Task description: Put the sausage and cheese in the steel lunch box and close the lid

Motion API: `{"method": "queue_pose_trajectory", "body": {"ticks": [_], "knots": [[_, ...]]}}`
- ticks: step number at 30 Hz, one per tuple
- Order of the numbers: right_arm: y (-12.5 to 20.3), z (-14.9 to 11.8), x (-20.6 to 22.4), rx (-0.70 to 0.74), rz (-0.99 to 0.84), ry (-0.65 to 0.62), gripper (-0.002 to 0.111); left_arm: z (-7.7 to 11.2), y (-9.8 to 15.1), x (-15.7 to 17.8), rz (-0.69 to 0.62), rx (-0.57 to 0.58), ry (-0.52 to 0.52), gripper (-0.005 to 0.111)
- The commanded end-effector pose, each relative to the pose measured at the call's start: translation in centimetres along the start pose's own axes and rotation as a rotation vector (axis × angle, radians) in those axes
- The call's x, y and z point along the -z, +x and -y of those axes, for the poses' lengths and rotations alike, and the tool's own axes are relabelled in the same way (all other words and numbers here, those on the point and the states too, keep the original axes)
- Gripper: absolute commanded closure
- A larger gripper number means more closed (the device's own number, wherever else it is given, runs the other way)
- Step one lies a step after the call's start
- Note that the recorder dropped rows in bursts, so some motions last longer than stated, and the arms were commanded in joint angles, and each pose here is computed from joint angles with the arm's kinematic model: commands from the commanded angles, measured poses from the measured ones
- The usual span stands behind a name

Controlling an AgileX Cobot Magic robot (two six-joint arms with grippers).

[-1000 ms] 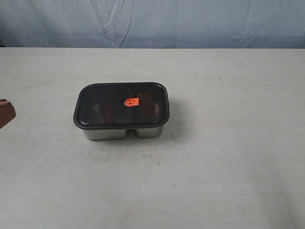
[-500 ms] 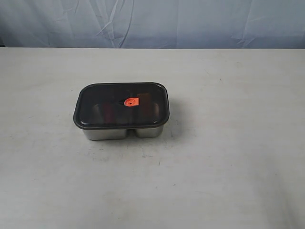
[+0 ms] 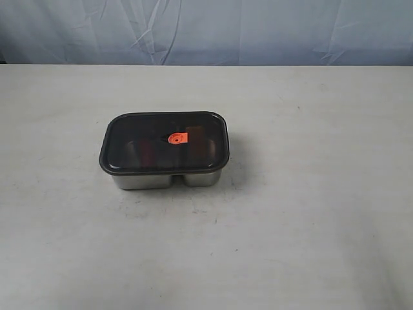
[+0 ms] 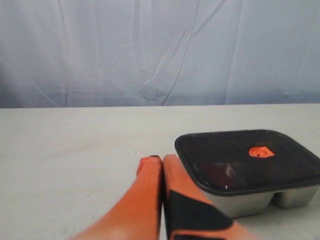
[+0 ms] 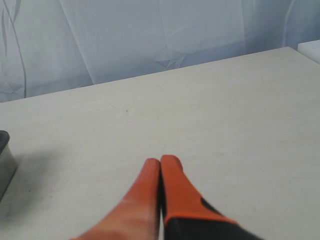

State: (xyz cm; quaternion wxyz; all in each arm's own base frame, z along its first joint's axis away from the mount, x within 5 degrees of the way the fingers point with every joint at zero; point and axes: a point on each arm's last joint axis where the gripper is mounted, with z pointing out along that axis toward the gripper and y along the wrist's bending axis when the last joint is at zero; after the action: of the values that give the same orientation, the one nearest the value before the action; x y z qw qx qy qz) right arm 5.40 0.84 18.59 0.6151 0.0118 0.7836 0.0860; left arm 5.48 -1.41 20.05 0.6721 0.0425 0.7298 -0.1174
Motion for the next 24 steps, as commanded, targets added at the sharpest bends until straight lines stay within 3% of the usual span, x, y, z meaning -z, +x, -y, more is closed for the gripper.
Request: {"method": "queue_pose_trajectory", "body": {"ticks": [1, 8, 14, 24], "knots": [[0.0, 0.0, 0.0, 0.001, 0.014, 0.003, 0.108, 0.0, 0.8, 0.0, -0.066, -0.032, 0.0, 0.106], [0.0, 0.0, 0.0, -0.009, 0.014, 0.0, 0.108, -0.5, 0.7, 0.1, -0.063, -0.096, -0.074, 0.106], [0.0, 0.0, 0.0, -0.009, 0.014, 0.0, 0.108, -1.0, 0.7, 0.1, -0.055, -0.039, -0.151, 0.106], [0.0, 0.0, 0.0, -0.009, 0.014, 0.0, 0.108, -1.1, 0.4, 0.1, -0.026, -0.066, -0.161, 0.106]]}}
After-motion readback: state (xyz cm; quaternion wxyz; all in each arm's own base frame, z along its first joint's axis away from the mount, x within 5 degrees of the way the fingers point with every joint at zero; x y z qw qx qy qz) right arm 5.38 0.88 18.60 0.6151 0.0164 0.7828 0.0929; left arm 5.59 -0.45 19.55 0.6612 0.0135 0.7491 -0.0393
